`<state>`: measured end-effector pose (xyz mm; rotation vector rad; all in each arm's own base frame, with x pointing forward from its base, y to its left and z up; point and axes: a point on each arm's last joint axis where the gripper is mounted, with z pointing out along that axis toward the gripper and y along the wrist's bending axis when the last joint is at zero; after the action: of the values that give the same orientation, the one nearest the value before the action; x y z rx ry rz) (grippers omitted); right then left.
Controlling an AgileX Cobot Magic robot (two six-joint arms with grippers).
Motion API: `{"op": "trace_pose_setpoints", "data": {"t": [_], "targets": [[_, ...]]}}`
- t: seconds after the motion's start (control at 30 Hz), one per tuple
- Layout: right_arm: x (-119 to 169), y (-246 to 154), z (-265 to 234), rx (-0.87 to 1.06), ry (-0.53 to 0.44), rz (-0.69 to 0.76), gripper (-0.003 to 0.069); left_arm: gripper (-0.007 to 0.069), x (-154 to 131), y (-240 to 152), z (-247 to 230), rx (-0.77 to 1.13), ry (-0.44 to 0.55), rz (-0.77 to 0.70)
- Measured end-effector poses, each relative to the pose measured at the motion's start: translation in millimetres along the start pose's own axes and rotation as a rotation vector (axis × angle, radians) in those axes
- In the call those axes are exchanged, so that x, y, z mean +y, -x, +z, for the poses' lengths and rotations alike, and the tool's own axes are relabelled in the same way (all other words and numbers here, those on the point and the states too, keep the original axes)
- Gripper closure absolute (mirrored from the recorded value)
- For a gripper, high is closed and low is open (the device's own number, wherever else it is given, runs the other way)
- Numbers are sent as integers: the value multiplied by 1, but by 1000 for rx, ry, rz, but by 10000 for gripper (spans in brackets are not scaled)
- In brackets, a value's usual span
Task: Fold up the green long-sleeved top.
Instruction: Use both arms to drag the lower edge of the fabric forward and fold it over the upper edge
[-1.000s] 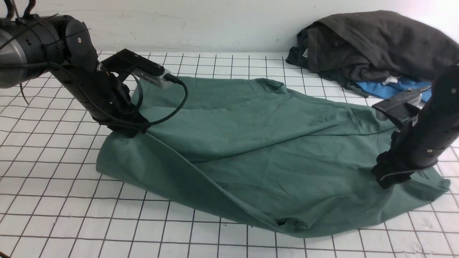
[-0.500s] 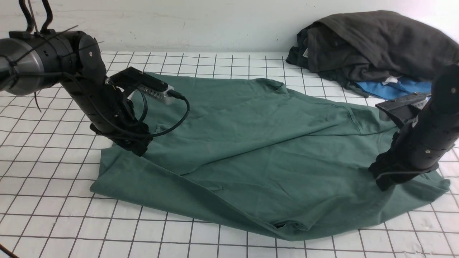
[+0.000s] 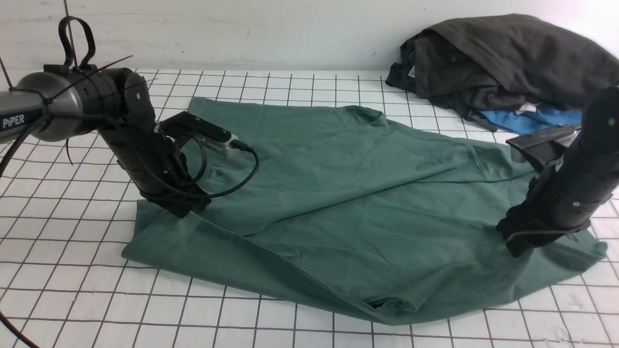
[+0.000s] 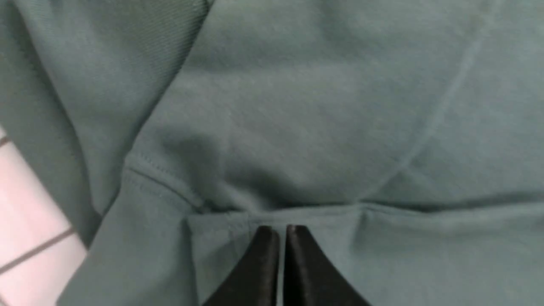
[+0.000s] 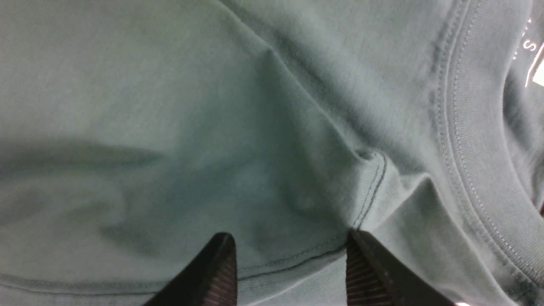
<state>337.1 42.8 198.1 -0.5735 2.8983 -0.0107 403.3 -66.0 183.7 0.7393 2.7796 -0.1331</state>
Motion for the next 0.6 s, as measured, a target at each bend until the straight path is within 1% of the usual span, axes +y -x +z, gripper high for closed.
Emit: {"op": "trace_pose_setpoints", "data": {"t": [0.07, 0.13, 0.2, 0.33, 0.4, 0.57, 0.6], "targets": [[0, 0, 0, -1, 0, 0, 321, 630, -1, 1, -9, -16, 6, 0], [0, 0, 0, -1, -1, -1, 322, 633, -2, 2, -32, -66, 25, -1], [0, 0, 0, -3, -2, -1, 322, 633, -2, 3, -42, -90, 32, -16], [0, 2, 0, -17, -5, -10, 322, 612, 6, 1, -37, -95, 31, -58], [-1, 2, 0, -22, -7, -17, 322, 543, 13, -2, -21, -60, 18, -79], [0, 2, 0, -23, -2, -20, 322, 328, 18, -8, 18, 24, -14, -100], [0, 2, 0, -23, -2, -19, 322, 314, 18, -8, 21, 29, -18, -101]]}}
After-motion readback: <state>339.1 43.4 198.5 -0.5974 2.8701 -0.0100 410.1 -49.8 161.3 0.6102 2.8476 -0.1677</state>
